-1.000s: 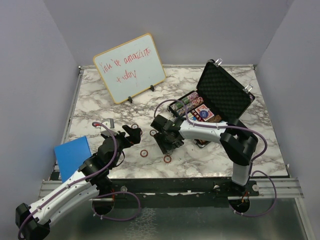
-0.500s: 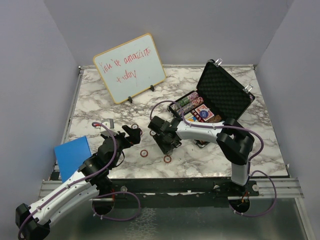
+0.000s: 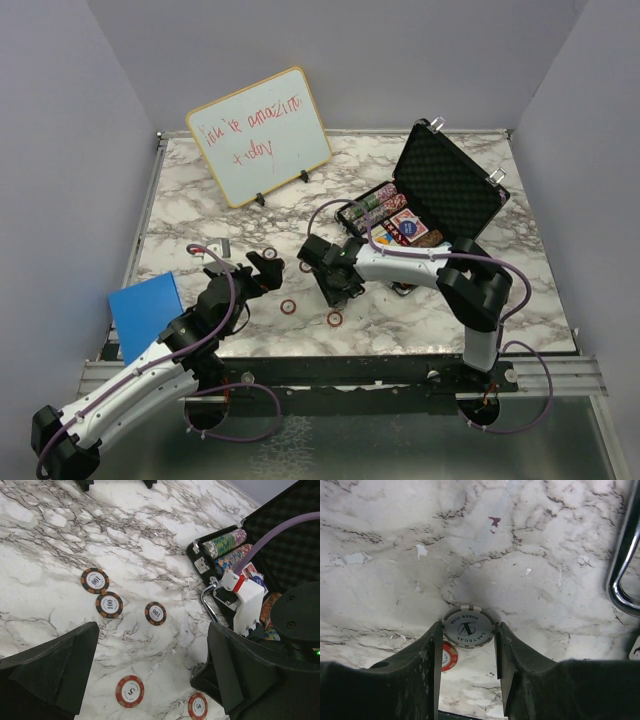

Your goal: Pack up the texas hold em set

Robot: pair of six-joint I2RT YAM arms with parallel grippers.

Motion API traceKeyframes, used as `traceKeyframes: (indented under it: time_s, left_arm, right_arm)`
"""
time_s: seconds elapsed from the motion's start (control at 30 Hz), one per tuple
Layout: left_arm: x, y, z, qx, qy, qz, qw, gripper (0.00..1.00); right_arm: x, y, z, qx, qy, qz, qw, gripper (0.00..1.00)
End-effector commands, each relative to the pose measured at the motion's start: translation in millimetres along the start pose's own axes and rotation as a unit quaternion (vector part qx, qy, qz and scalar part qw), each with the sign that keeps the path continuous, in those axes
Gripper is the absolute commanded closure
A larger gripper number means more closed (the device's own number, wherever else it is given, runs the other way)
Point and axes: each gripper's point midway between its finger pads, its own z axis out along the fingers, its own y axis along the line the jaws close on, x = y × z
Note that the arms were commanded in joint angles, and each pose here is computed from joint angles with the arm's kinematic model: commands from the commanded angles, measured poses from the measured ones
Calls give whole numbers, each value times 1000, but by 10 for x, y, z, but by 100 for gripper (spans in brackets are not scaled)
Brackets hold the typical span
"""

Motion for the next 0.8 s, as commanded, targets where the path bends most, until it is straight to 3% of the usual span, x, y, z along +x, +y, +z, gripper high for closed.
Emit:
traceKeyframes:
  time_s: [0.0, 0.37, 0.63, 0.77]
  left_arm:
    - [110, -60, 10, 23, 18, -4, 1000, 1]
    - [330, -400, -5, 129, 55, -6, 990, 1]
    - [331, -1038, -116, 279, 76, -17, 957, 3]
    - [363, -1227, -90, 303, 99, -22, 948, 7]
  right_arm:
    - [-126, -140, -211, 33, -32, 36, 998, 72]
    - [-531, -244, -689, -22, -100, 133, 986, 72]
    - [-976, -172, -1217, -123, -171, 255, 944, 72]
    - [-1138, -91, -1444, -174, -194, 287, 922, 72]
